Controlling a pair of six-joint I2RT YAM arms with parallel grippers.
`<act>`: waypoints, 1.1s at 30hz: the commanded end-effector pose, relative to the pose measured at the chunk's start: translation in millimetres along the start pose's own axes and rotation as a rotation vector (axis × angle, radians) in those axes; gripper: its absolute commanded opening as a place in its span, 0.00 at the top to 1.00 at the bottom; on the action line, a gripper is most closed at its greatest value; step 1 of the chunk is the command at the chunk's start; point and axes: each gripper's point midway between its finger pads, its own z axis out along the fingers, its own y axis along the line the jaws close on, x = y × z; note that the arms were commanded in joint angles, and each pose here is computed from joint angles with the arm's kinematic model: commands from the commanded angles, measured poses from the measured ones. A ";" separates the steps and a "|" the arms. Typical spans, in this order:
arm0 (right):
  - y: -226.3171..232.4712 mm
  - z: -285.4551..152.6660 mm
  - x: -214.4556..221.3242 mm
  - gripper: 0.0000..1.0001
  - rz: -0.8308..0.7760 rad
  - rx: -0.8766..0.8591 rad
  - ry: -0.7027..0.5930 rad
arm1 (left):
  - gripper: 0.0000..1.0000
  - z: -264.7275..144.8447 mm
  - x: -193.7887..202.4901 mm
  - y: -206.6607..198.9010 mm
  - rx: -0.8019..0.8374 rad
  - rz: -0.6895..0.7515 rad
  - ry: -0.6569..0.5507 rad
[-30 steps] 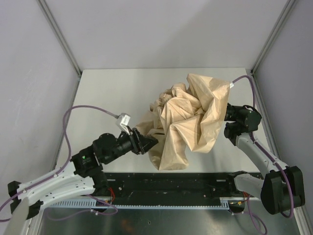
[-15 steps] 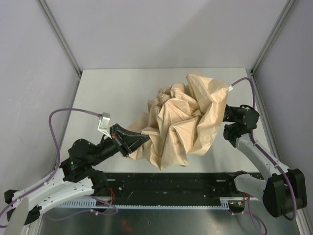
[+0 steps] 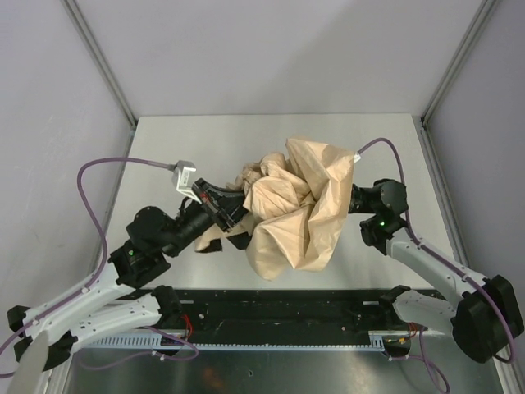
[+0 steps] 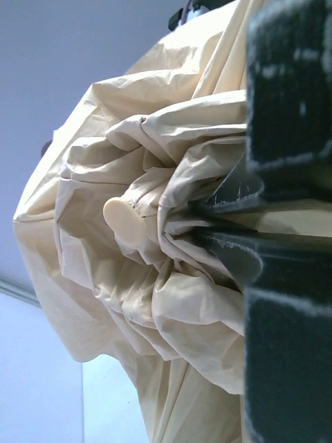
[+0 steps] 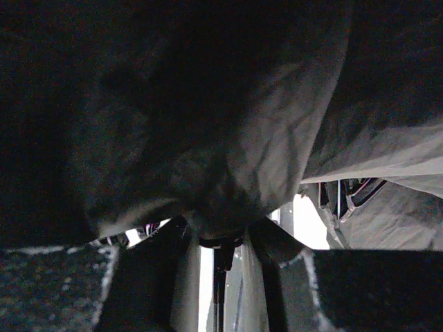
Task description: Put away the umbrella
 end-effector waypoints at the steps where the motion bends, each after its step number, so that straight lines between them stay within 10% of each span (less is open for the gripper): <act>1: 11.6 13.4 -14.2 1.00 0.018 -0.058 -0.085 | 0.69 -3.1 -19.8 -0.1 -0.005 0.026 -0.059; 7: 22.8 15.4 -20.4 1.00 0.111 -0.136 -0.152 | 0.27 -14.8 -9.5 7.5 -0.019 -0.022 -0.042; 16: 23.8 13.2 -23.3 1.00 0.191 -0.167 -0.211 | 0.03 -29.6 -12.7 -3.2 0.035 -0.092 -0.060; 33: 41.1 33.5 15.1 1.00 -0.022 -0.119 -0.072 | 0.01 3.9 -31.9 -8.8 -0.011 -0.353 -0.117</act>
